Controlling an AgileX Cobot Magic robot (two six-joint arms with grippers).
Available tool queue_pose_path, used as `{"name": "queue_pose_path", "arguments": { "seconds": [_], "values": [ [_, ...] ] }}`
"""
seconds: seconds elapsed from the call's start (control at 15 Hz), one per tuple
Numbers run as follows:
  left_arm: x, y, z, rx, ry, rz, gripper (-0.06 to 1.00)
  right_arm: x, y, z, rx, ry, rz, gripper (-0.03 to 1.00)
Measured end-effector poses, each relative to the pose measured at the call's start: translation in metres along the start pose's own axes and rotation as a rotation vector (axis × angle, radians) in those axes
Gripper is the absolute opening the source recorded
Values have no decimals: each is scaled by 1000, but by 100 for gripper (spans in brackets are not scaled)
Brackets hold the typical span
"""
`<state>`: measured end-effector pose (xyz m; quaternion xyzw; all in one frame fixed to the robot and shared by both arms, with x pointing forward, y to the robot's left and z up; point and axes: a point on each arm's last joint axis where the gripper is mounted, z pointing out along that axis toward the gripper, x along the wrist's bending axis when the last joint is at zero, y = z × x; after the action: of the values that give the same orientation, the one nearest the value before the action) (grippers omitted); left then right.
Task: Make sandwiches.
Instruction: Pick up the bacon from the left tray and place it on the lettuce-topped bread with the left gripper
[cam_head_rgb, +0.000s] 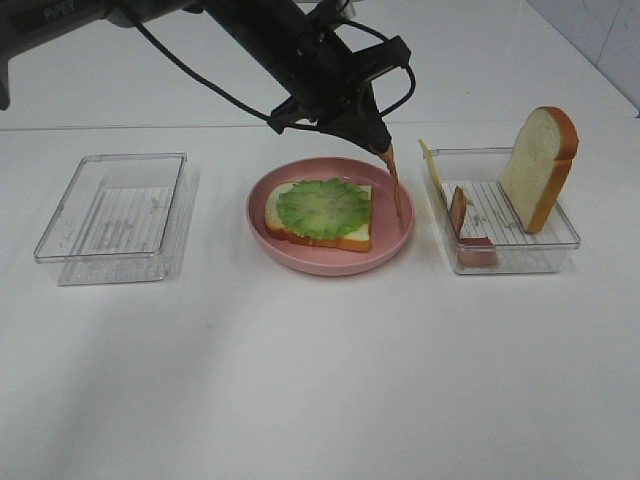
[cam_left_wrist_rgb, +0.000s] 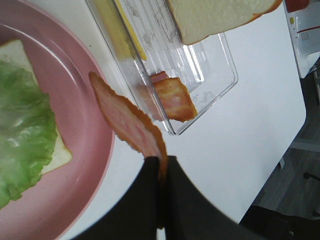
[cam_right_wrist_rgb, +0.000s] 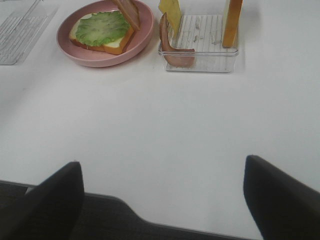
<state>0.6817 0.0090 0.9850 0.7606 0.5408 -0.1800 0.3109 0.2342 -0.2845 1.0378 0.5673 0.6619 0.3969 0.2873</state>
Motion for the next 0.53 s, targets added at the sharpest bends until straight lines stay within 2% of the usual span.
{"name": "queue_pose_path", "arguments": {
  "seconds": [0.13, 0.4, 0.53],
  "values": [
    [13, -3, 17, 30, 18, -20, 0, 0, 0, 0, 0, 0, 0, 85],
    [22, -3, 15, 32, 93, 7, 0, 0, 0, 0, 0, 0, 0, 85],
    [31, -3, 13, 42, 201, 32, 0, 0, 0, 0, 0, 0, 0, 85]
  ]
}}
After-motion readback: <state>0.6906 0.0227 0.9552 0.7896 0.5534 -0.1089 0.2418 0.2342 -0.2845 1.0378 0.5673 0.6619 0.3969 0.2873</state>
